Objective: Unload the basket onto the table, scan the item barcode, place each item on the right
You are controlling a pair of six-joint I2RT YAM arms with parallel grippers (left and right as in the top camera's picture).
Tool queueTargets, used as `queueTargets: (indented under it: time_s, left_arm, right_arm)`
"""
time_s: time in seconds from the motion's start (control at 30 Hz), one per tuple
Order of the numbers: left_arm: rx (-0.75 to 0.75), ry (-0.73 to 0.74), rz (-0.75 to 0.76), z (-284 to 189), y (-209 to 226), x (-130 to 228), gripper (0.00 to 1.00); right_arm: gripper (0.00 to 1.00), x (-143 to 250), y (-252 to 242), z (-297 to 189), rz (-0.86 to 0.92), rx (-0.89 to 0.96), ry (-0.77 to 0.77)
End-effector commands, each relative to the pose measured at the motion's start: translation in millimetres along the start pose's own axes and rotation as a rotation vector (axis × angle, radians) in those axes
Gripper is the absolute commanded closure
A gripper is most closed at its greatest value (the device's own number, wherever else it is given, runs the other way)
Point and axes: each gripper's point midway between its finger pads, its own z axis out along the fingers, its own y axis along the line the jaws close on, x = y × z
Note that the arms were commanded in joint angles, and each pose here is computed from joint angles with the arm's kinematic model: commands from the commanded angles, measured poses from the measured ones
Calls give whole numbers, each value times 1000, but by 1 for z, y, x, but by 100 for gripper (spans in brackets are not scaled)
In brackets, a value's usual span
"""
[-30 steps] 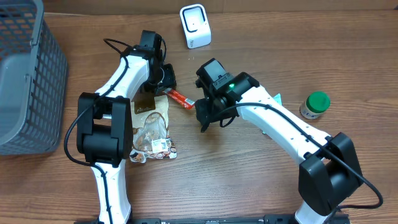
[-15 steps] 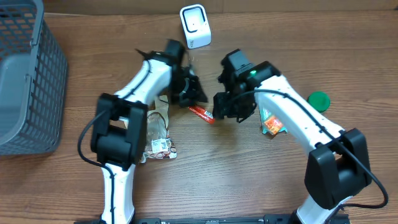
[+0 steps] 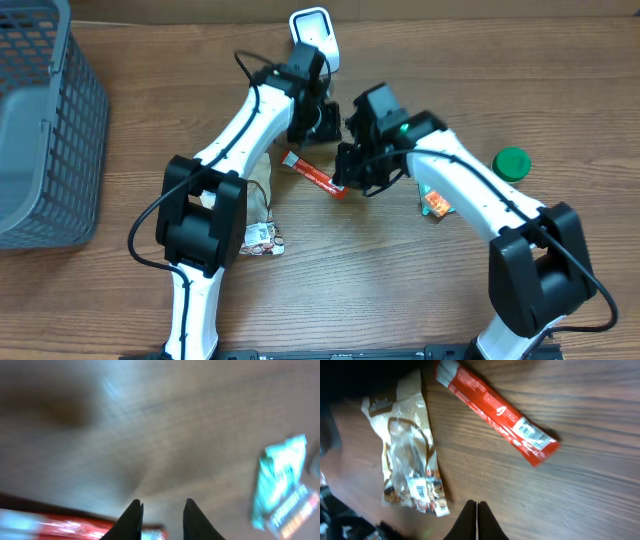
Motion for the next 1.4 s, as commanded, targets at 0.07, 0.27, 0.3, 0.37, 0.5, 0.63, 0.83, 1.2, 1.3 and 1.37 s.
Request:
queueTargets:
  time_s: [0.07, 0.27, 0.3, 0.37, 0.5, 0.63, 0.83, 1.2, 1.3, 1.37]
  left_arm:
    - [-323, -151, 34, -15, 56, -32, 83]
    - [-357, -79, 62, 12, 71, -20, 83]
    - [-365, -66, 61, 17, 75, -18, 83]
    - [-376, -41, 56, 27, 80, -14, 84]
    - [-394, 6, 46, 39, 90, -4, 84]
    - [-416, 64, 36, 42, 97, 9, 85]
    - [-384, 268, -8, 36, 93, 58, 87]
    - [-343, 634, -56, 7, 65, 145, 91]
    - [-334, 626, 0, 11, 60, 144, 91]
    - [-330, 614, 5, 13, 59, 142, 91]
  right_arm:
    - [96, 16, -9, 34, 135, 48, -38]
    - [96, 26, -26, 56, 197, 162, -136]
    - [96, 28, -30, 59, 218, 177, -150]
    - [96, 30, -37, 63, 263, 200, -178]
    - [96, 35, -46, 74, 334, 188, -211]
    - [96, 38, -54, 83, 379, 161, -233]
    - [96, 21, -68, 79, 370, 199, -364]
    - [96, -18, -76, 58, 348, 251, -597]
    - [95, -16, -74, 60, 287, 257, -572]
    - [90, -10, -67, 66, 194, 241, -510]
